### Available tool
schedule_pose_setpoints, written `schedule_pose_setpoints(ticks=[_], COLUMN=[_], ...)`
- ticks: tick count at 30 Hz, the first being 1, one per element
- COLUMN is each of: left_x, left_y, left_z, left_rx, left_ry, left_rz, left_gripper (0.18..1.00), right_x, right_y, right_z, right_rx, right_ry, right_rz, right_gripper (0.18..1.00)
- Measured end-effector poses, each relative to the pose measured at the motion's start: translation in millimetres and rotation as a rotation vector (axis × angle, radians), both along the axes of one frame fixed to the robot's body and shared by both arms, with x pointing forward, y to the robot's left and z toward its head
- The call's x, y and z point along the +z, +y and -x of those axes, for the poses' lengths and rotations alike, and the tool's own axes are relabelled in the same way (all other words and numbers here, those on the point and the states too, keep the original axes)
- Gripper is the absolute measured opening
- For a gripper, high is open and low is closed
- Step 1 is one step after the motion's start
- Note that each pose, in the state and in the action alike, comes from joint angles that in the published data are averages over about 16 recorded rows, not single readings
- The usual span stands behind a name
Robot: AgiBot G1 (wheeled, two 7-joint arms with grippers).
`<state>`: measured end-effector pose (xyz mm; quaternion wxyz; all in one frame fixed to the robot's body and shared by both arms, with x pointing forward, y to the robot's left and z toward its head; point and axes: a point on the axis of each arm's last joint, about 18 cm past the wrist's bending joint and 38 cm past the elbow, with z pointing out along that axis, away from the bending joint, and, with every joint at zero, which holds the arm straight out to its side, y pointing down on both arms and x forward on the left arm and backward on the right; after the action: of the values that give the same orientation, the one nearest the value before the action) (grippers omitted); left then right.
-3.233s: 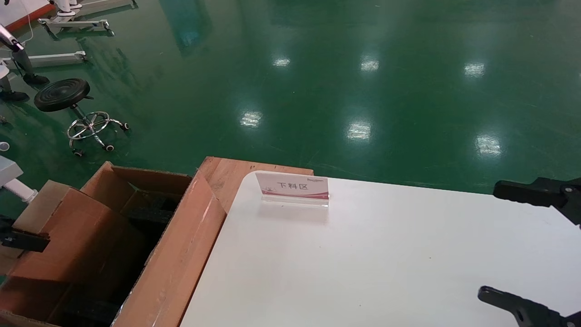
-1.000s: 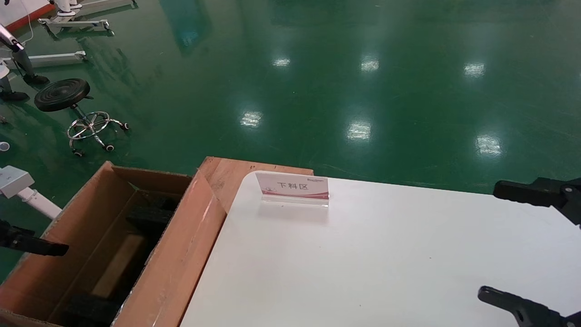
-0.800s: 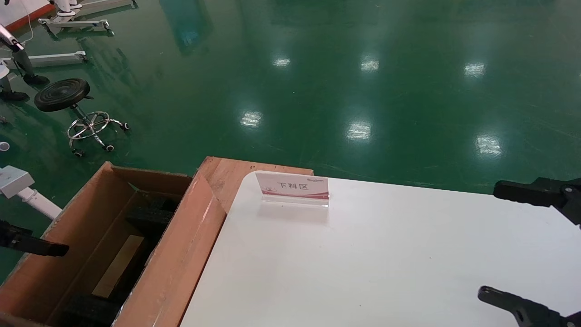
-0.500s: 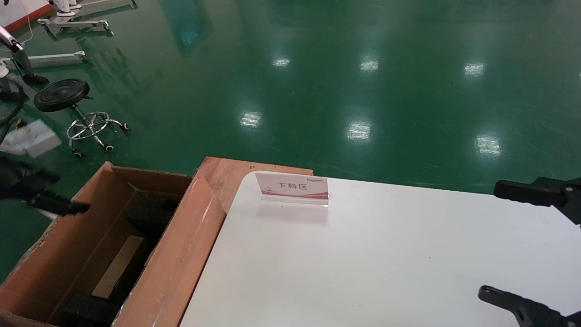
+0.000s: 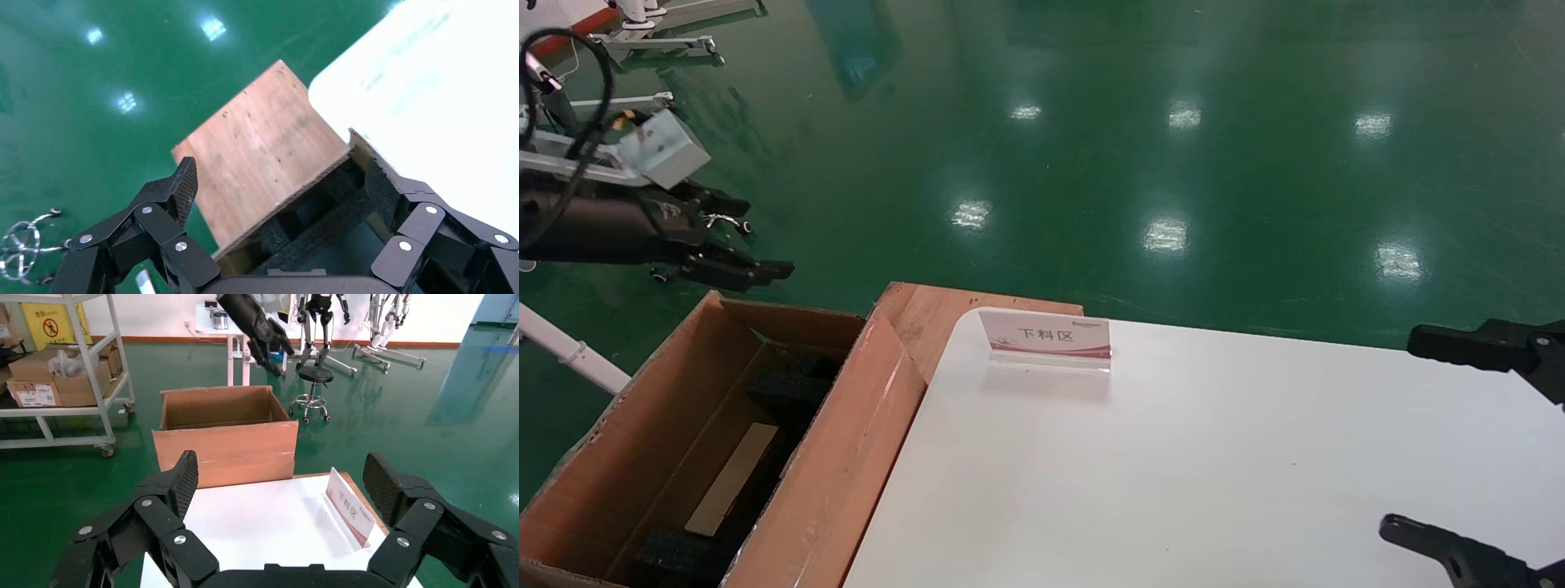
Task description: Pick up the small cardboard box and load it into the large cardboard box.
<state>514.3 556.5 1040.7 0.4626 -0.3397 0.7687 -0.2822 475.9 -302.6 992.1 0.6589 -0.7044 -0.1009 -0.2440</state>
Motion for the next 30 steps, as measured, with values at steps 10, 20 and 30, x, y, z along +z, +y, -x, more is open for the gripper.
schedule_pose_setpoints(ticks=[10,20,30], left_x=[1,-4,-13], left_y=[-37,-100,-160], left_z=[-20,-35,-37], left_rx=[-0.124,-0.34,-0.566], left_ry=[-0.015,-0.013,-0.022], left_rz=[0.007,0.043,0.098], left_gripper=[1.0,1.0,1.0], right_x=[0,0,0], right_y=[0,0,0], right_z=[0,0,0], right_rx=[-0.001,-0.001,-0.001], right_ry=[0.0,0.0,0.0], right_rz=[0.0,0.0,0.0], right_gripper=[1.001,1.001,1.001])
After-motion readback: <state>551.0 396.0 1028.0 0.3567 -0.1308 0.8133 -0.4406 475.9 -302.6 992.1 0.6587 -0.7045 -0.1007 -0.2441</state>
